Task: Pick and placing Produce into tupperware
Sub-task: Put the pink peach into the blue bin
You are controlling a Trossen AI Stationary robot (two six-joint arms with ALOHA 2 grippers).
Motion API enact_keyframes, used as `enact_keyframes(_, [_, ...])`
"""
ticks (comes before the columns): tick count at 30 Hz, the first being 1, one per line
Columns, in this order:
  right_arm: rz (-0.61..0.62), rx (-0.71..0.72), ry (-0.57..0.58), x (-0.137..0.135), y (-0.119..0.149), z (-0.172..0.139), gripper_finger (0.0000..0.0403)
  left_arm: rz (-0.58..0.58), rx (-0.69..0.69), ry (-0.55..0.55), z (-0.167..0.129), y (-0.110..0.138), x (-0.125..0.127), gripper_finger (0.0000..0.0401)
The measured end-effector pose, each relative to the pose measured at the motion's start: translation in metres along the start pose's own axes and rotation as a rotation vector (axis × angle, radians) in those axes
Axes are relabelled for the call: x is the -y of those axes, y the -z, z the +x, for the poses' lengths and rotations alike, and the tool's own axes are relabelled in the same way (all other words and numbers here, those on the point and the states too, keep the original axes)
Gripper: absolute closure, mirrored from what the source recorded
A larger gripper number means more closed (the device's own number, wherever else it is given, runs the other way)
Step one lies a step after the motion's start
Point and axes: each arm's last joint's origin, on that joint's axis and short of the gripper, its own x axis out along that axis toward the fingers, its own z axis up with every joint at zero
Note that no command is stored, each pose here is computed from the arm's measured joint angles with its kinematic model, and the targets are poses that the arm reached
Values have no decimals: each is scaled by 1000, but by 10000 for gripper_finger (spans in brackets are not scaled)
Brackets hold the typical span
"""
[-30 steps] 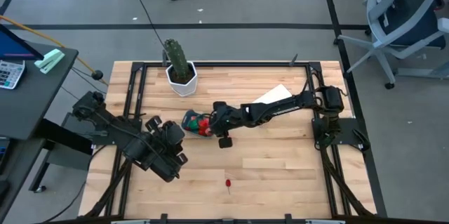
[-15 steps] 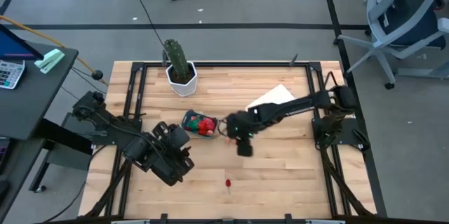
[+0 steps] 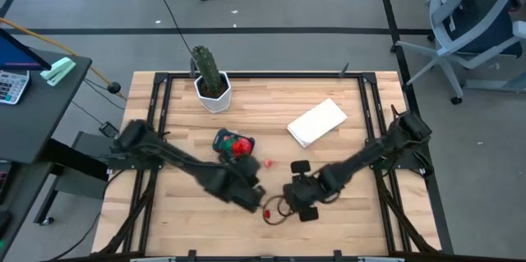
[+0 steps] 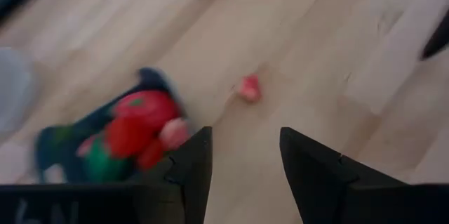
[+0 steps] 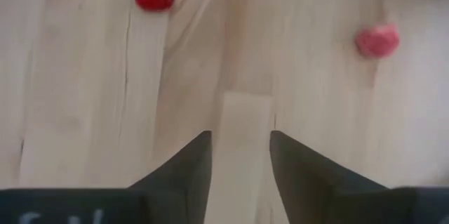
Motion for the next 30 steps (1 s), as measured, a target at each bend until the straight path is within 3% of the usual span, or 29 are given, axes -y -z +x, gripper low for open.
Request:
enact_keyframes(7, [-3, -39, 229, -17, 30, -30, 264, 68, -78, 100, 69, -15, 16, 228])
enact_keyframes(13, [139, 16, 409, -12, 54, -71, 274, 55, -161, 140, 104, -33, 3, 228])
enact_keyframes(21, [240, 186, 406, -14, 75, -116, 275, 39, -309, 161, 142, -25, 0, 228])
enact_keyframes(30, [251, 295, 373, -24, 88, -135, 276, 77, -330, 147, 156, -20, 0, 228])
